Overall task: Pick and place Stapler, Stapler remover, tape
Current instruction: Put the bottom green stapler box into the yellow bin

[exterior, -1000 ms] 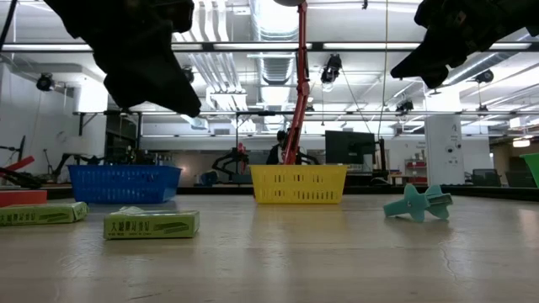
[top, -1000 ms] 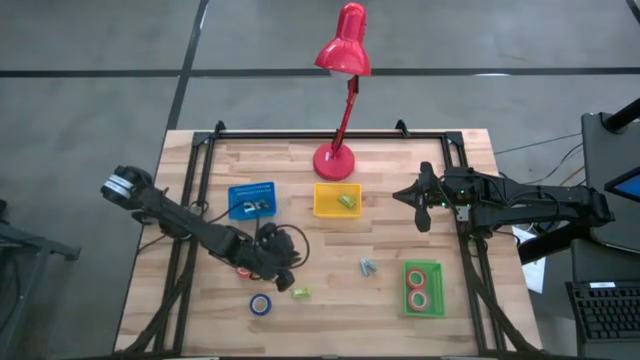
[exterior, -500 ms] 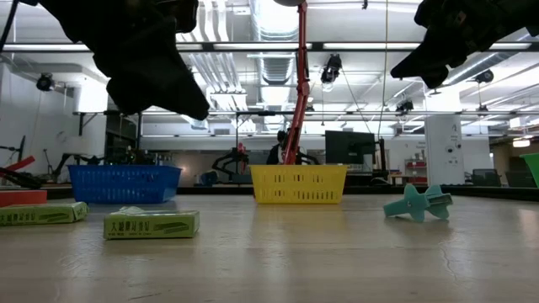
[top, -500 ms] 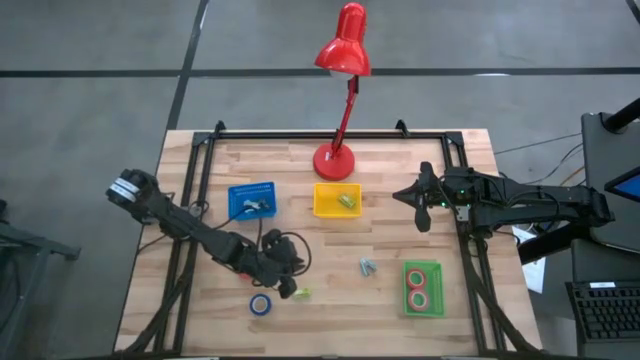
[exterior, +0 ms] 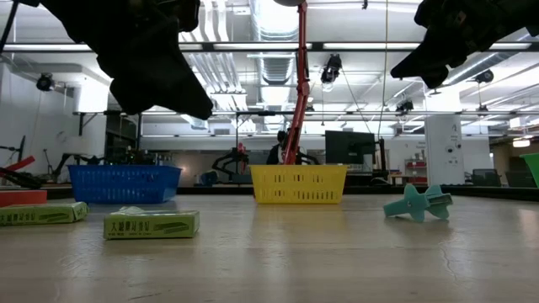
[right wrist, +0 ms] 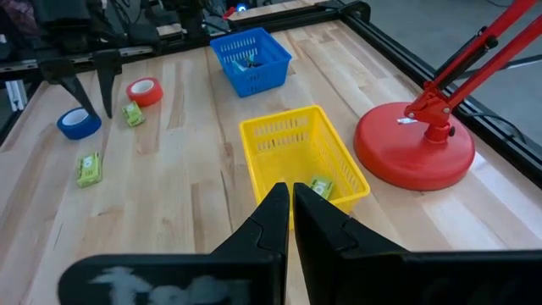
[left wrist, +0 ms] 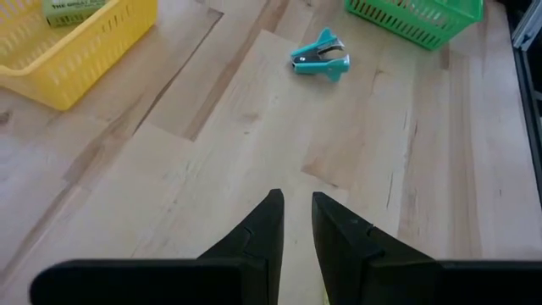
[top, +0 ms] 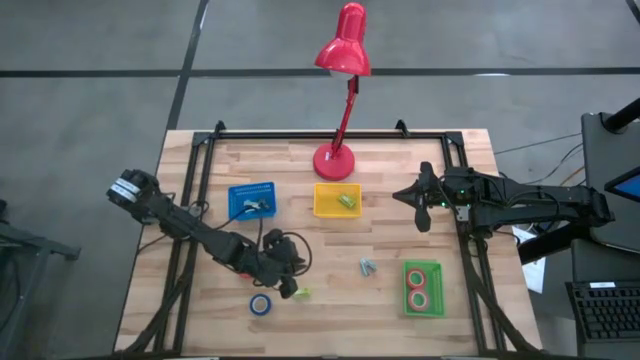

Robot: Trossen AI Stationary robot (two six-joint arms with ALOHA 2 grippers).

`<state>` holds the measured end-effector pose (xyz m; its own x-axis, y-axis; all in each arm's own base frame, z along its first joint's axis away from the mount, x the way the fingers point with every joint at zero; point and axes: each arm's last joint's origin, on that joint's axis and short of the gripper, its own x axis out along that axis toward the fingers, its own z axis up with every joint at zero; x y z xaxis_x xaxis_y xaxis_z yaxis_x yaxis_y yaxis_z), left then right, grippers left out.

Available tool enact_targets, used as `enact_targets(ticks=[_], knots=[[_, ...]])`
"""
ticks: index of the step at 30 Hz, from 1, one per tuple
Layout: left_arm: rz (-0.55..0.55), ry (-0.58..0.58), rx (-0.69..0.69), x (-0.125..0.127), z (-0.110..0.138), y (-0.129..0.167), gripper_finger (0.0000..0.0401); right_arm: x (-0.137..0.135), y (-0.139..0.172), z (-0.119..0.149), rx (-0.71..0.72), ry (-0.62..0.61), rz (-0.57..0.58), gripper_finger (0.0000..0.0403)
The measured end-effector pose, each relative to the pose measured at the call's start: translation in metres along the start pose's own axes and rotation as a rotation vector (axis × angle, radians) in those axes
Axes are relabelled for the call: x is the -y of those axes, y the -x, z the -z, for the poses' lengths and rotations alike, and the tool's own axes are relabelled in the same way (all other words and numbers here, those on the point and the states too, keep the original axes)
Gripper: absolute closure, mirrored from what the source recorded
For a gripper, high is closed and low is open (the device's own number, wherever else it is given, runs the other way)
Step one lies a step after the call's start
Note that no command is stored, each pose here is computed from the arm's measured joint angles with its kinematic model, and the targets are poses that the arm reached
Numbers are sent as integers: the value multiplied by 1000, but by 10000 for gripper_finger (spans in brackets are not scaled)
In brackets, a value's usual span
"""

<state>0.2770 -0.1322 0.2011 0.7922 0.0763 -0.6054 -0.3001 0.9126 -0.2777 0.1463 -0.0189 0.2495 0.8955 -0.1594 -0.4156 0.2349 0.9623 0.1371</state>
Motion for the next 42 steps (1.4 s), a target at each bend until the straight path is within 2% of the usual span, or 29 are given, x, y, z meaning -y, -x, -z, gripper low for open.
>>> enact_targets(ticks=[23,37,42], knots=[[-10,-5,10,0,0,0,334,0,0,0,0,2,0,385],[19,-22,-21,1,1,0,334,0,0,0,0,2,0,385],[83,-23,-78,3,3,0,334,0,0,0,1,2,0,385]])
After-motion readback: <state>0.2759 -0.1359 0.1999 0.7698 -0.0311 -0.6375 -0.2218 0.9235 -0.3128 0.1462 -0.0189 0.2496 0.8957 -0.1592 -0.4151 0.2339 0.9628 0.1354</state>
